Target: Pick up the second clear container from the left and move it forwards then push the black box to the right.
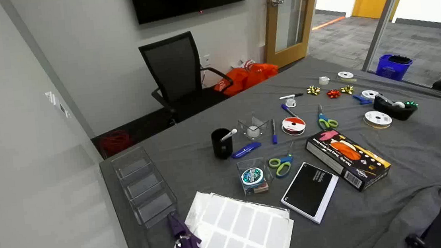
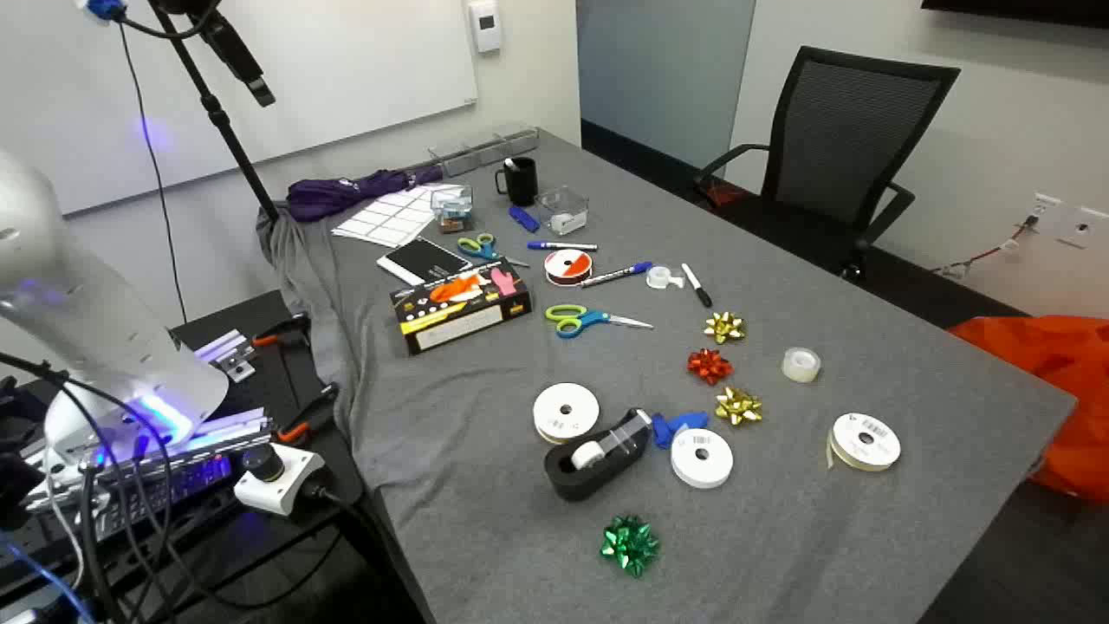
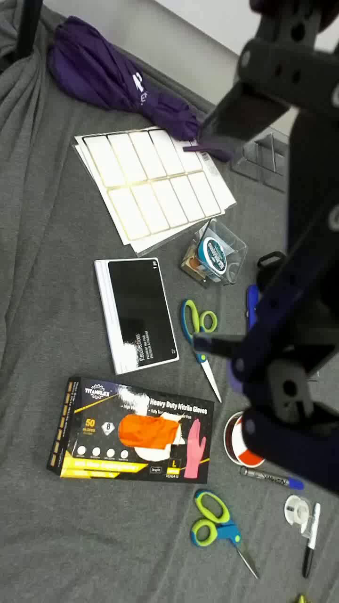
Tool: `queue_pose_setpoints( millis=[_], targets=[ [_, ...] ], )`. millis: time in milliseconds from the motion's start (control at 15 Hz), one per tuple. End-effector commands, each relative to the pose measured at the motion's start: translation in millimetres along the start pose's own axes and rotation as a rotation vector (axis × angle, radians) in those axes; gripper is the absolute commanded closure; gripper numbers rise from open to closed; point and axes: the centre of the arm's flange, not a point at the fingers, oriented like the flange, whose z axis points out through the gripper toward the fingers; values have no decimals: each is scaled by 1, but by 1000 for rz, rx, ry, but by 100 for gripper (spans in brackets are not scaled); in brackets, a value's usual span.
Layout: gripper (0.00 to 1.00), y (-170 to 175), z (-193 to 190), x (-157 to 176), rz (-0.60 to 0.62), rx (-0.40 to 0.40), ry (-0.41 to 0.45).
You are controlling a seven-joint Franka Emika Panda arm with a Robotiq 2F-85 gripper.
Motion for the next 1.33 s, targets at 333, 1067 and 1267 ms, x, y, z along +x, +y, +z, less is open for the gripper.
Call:
queue_pose_setpoints(
  millis=[333,1067,1267],
  targets=[
    [0,-41,41,8,166,-60,97],
    [0,-130,118,60,570,-423,207],
    [0,-128,129,69,621,-568,185]
  ],
)
